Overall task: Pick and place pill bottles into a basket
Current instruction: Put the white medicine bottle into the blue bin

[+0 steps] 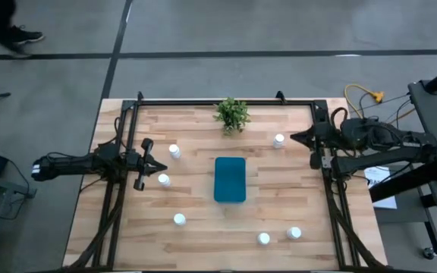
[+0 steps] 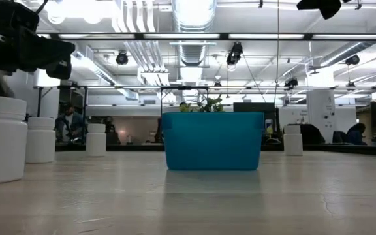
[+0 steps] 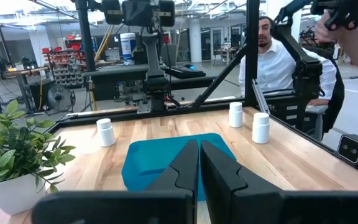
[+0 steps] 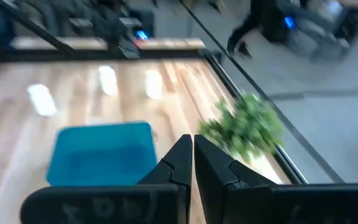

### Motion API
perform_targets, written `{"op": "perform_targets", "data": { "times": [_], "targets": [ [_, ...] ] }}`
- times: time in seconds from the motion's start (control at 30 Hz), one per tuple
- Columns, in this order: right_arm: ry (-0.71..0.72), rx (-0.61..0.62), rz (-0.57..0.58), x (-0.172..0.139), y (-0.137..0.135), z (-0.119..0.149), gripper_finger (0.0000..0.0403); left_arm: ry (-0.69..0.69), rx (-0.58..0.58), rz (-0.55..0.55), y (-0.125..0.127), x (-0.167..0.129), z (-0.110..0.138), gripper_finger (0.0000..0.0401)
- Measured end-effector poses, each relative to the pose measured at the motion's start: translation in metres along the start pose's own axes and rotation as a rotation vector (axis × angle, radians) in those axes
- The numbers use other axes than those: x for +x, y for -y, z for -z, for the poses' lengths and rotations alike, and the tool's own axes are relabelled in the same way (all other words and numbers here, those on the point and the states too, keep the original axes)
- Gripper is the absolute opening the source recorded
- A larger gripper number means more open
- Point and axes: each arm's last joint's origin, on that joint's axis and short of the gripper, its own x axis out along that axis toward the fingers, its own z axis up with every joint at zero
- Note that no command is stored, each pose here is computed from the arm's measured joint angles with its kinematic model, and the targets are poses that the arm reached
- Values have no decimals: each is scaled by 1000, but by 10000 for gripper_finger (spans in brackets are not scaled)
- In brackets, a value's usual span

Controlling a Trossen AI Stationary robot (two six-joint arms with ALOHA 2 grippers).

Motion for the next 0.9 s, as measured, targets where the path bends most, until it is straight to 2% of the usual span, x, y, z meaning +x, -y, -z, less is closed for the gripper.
{"op": "perform_targets", "data": {
  "times": [0.13, 0.33, 0.6, 0.9],
  "targets": [
    [-111, 9, 70, 3, 0, -14, 9, -1, 0, 1, 0, 0, 0, 0],
    [-235, 19, 117, 9, 0, -39, 9, -3, -1, 0, 0, 0, 0, 0],
    [-401, 154, 309, 15, 18, -67, 9, -4, -1, 0, 0, 0, 0, 0],
    [-627, 271, 351, 32, 40, -77, 9, -4, -1, 0, 0, 0, 0, 0]
  ]
}}
